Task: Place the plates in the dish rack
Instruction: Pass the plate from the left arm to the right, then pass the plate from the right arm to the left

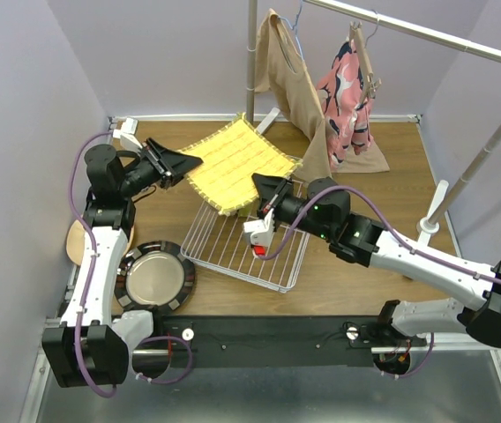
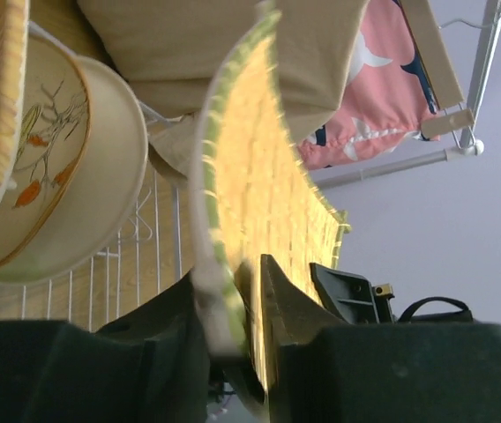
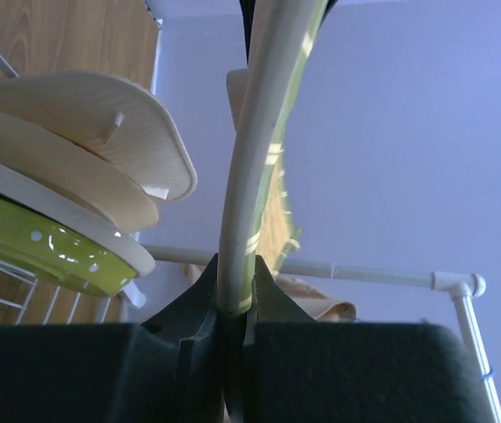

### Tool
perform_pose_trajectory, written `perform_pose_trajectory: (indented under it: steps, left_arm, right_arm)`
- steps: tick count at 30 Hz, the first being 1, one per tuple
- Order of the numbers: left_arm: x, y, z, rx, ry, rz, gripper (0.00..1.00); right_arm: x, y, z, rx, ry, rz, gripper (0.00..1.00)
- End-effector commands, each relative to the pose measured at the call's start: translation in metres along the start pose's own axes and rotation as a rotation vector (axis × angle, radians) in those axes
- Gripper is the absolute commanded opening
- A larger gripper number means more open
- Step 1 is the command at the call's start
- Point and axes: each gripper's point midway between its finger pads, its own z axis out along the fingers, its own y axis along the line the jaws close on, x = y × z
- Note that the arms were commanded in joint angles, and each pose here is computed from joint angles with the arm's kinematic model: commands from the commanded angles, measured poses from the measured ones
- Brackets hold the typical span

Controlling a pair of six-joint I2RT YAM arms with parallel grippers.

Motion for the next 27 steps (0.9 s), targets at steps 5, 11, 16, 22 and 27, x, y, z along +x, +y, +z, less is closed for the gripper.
perform_pose_trajectory:
  steps: [5,11,16,22,27]
  left_arm:
    - [-0.032,-0.065,-0.013,0.129,-0.12,0.553,0.61]
    - [-0.044,-0.063,-0.025,0.035,-0.171,0.77,0.77]
    - [-0.056,-0.066,-0.048,-0.056,-0.308,1.114,0.79]
    - [-0.019,-0.1,-0.075,0.156,-0.449,1.646,0.9]
    - [0.028,-0.095,-0.077,0.363,-0.302,1.936,0.97]
  right_arm:
    - [0.006,-0.08,-0.04,0.246,0.031,0.232,0.0]
    - [0.004,-0.083,-0.061,0.246,0.017,0.369,0.01]
    - [-0.002,-0.072,-0.076,0.183,0.0,0.553,0.0]
    - [-0.02,-0.039,-0.086,0.017,-0.036,0.72,0.01]
    - [-0.037,-0.014,-0.098,-0.136,-0.072,0.755,0.01]
